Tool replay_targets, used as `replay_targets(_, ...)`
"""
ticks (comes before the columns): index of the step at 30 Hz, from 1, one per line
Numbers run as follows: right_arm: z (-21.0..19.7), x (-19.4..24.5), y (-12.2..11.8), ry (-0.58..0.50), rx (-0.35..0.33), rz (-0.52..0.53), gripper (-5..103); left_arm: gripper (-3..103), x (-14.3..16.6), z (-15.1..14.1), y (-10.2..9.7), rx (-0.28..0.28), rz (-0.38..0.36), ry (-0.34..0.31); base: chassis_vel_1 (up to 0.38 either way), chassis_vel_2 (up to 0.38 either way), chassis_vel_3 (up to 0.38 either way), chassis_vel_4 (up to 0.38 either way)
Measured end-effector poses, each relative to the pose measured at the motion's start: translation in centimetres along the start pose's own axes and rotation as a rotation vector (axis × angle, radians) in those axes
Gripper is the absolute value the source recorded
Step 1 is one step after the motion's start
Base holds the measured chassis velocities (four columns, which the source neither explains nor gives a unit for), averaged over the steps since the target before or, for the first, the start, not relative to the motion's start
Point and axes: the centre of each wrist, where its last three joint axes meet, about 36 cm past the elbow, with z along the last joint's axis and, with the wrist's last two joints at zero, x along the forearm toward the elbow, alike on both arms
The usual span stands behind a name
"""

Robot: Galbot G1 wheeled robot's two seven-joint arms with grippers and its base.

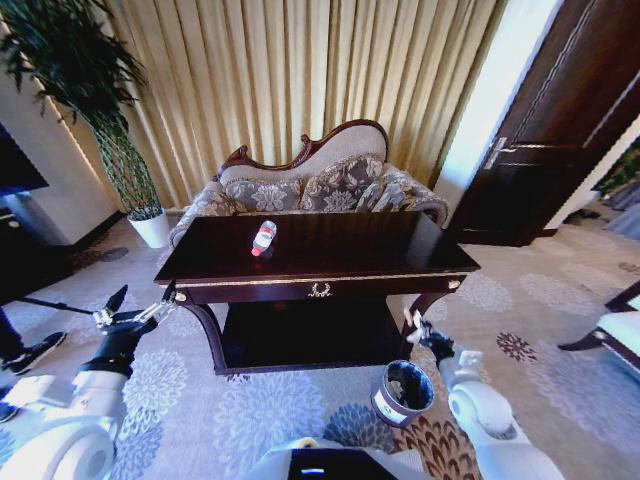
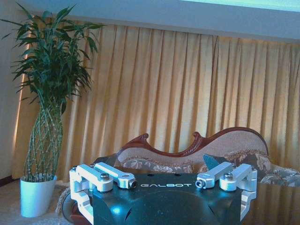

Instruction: Move to the front of the table and place the trash on the table into the trash bin.

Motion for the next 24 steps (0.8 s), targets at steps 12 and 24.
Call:
replay_targets(12,10.3,-6.5,-3.9,0.241,0.058,0.155,2,100,0.4,0.2,0.1,0.002,-0.02,0.01,0.0,0.0,0.0,0.0)
replay_targets(24,12.4,-7.8,-4.2,0.267,0.075,0.197,30,100,0.4,0.8,-0.6,-0.028,-0.02,0.015,0.0,0.0,0.0,0.0)
